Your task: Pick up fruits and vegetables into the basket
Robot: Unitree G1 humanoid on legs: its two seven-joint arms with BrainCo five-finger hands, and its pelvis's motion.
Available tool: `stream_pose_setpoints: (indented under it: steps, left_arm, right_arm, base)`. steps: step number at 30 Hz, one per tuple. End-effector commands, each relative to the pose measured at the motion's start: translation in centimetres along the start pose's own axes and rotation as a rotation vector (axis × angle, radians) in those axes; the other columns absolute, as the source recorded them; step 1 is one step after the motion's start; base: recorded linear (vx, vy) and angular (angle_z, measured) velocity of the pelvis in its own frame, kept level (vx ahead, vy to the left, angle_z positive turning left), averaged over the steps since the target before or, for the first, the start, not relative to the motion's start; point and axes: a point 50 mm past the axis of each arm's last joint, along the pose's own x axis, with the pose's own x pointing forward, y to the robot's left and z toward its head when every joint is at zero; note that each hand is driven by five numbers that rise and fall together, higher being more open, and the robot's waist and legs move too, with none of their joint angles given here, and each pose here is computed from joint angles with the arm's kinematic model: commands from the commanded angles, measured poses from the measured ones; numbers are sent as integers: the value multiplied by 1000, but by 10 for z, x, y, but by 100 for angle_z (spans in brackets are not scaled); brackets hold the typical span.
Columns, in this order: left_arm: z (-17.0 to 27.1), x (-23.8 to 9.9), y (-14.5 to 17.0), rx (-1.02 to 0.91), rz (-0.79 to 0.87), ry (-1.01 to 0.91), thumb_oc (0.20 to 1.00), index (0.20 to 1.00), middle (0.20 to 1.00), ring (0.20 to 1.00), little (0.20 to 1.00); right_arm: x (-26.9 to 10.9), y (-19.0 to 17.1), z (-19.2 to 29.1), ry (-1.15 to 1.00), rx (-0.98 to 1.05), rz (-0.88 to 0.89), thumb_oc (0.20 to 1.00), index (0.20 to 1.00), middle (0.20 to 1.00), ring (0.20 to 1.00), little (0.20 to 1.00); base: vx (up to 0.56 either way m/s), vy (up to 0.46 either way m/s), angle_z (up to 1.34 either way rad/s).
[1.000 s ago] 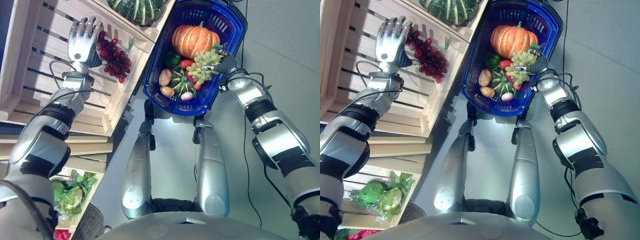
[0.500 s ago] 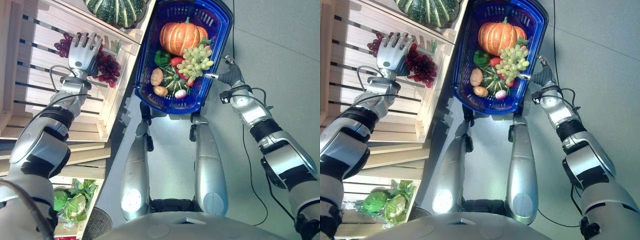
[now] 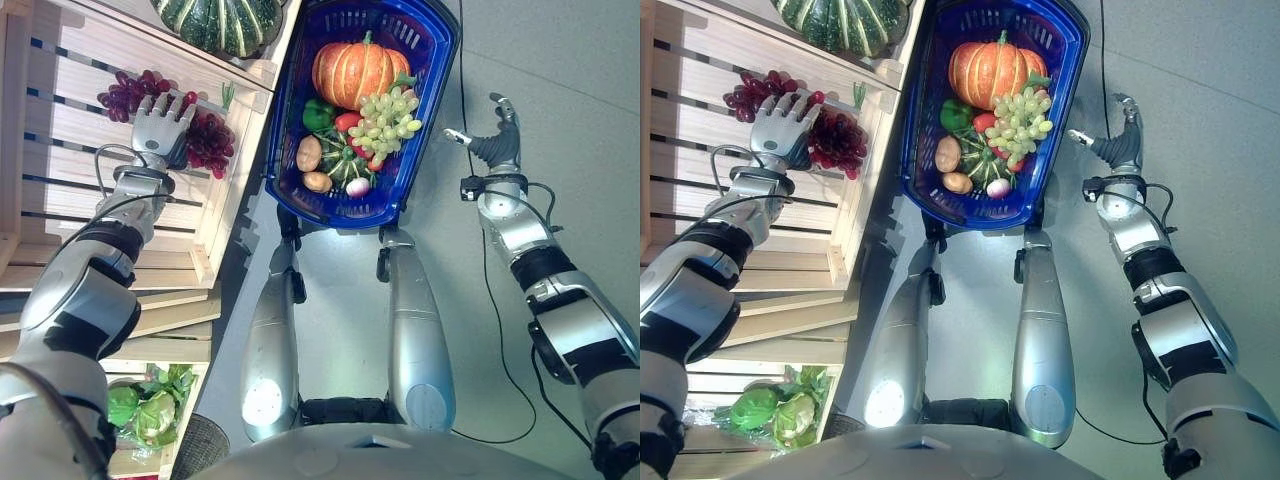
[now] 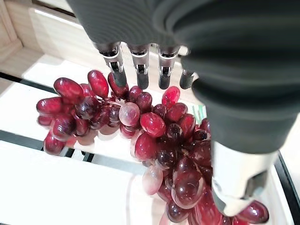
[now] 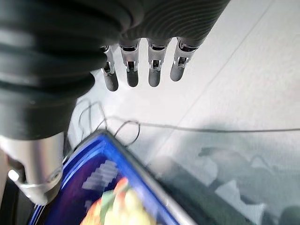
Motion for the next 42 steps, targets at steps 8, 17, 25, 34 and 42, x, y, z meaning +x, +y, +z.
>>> stream_pose_setpoints:
  steps: [8, 17, 25, 34, 42]
  left_arm:
    - [-39, -16, -16, 169, -98, 74, 1000, 1000, 1000, 1000, 1000]
    - [-38, -7, 4, 231, 46, 43, 1000, 1000, 1000, 1000, 1000]
    - [-39, -2, 10, 273, 49, 48, 1000, 1000, 1000, 1000, 1000]
    - [-42, 1, 15, 298, 43, 66, 1000, 1000, 1000, 1000, 1000]
    - [-40, 2, 13, 281, 11, 62, 200, 200, 200, 200, 200]
  right_arm:
    - [5, -35, -18, 61, 40, -157, 1000, 1000, 1000, 1000, 1000]
    - [4, -35, -22, 73, 53, -164, 1000, 1000, 1000, 1000, 1000]
    - [7, -28, -12, 38, 67, -138, 1000, 1000, 1000, 1000, 1000]
    - [7, -21, -5, 4, 97, -129, 1000, 1000, 1000, 1000, 1000]
    - [6, -15, 0, -9, 113, -123, 1000, 1000, 1000, 1000, 1000]
  base:
    - [0, 0, 0]
    - [0, 0, 0]
    - [0, 3, 0]
    - [0, 4, 0]
    - [0, 0, 0]
